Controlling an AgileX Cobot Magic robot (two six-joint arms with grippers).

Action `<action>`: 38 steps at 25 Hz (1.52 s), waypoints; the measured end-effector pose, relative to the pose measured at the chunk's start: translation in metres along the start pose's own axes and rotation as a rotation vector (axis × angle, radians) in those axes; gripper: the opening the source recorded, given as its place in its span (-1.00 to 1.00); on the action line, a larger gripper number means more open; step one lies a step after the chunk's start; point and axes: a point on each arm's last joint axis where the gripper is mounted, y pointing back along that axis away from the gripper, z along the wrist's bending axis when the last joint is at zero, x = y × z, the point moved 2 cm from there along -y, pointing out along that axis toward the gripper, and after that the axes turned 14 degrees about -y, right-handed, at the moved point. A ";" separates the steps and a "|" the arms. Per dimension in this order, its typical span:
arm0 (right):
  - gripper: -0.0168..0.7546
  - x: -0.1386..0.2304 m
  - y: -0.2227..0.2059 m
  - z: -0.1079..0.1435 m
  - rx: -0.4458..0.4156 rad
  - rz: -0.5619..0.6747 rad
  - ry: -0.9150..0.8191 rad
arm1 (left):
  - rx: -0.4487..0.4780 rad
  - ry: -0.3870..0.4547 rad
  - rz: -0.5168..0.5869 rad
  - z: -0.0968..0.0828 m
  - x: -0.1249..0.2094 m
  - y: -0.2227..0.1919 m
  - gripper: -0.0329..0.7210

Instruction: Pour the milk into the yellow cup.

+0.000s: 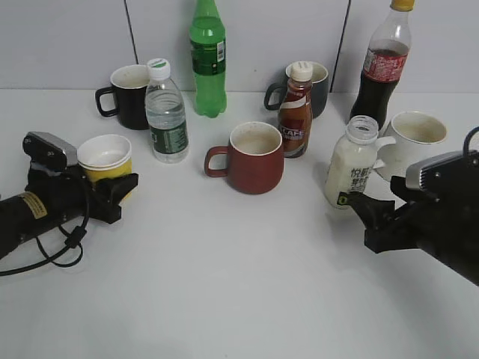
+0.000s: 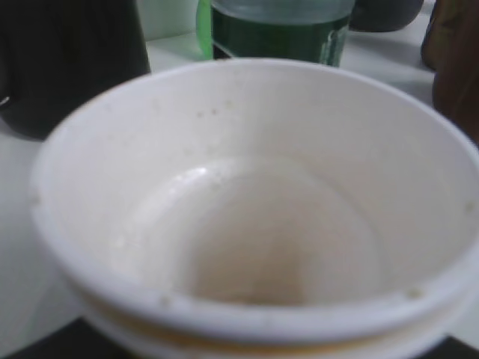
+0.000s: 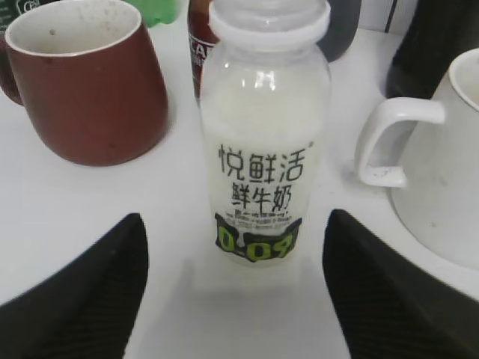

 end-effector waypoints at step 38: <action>0.16 0.014 -0.085 -0.013 -0.005 -0.019 -0.006 | 0.245 -0.116 -0.169 -0.047 -0.072 0.005 0.01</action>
